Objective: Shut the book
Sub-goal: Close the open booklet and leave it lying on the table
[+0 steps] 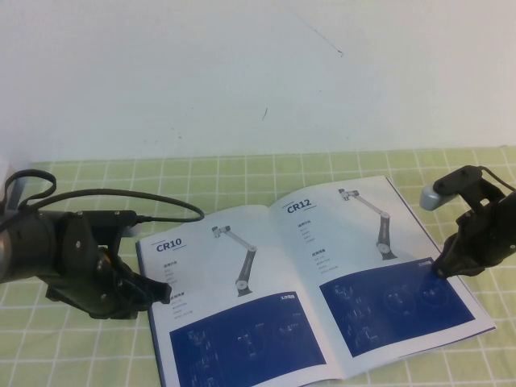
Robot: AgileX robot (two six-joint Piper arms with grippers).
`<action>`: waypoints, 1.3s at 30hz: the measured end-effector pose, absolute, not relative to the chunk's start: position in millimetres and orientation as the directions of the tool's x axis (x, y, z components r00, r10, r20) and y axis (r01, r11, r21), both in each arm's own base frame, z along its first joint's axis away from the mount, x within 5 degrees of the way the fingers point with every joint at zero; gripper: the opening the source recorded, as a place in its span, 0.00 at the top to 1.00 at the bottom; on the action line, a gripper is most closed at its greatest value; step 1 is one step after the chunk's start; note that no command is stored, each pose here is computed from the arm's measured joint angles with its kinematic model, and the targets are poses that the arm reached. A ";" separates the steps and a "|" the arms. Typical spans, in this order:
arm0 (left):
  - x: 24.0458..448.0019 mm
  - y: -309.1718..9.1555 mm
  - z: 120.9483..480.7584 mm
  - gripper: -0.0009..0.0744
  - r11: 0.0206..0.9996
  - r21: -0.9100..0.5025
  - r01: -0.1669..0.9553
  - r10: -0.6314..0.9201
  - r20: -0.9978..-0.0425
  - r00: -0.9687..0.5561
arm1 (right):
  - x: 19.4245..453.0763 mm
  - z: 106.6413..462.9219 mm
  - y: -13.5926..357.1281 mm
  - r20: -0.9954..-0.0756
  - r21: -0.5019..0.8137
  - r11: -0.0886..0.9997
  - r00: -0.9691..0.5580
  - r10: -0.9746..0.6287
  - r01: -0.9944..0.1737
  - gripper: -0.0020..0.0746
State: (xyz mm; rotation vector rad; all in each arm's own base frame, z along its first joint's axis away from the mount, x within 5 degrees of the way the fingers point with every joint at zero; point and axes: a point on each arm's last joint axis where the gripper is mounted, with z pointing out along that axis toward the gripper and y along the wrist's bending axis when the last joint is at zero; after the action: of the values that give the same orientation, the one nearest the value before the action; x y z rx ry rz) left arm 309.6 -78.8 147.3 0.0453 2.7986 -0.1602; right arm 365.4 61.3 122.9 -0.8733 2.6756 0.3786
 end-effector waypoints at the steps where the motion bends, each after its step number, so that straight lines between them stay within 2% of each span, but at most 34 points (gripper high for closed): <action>1: 310.0 -79.0 147.5 0.99 0.993 -0.109 0.047 0.008 -0.336 -0.942 | 365.4 122.9 61.3 -0.360 0.154 0.780 -0.770 -0.527 -0.606 0.98; 12: 319.5 -82.8 153.0 0.99 0.991 -0.119 0.054 0.014 -0.317 -0.948 | 365.7 123.0 61.3 -0.361 0.153 0.782 -0.770 -0.525 -0.605 0.98; 23: 319.4 -90.6 158.1 0.99 0.990 -0.122 0.076 0.038 -0.291 -0.956 | 368.8 133.7 60.1 -0.404 0.112 0.794 -0.757 -0.513 -0.598 0.98; 32: 314.2 -111.3 152.2 0.99 0.980 -0.105 0.169 0.133 -0.287 -0.949 | 368.0 120.3 61.5 -0.361 0.168 0.791 -0.783 -0.506 -0.589 0.98; 39: 312.4 -104.4 151.0 0.99 0.989 -0.036 0.144 0.131 -0.255 -0.958 | 367.9 119.4 61.1 -0.355 0.171 0.789 -0.784 -0.510 -0.591 0.98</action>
State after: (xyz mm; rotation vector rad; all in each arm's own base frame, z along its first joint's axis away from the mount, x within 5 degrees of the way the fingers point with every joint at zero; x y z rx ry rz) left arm 312.4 -104.4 151.0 0.2022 2.8791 -0.0788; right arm 367.9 61.1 119.4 -0.8477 2.6892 0.3967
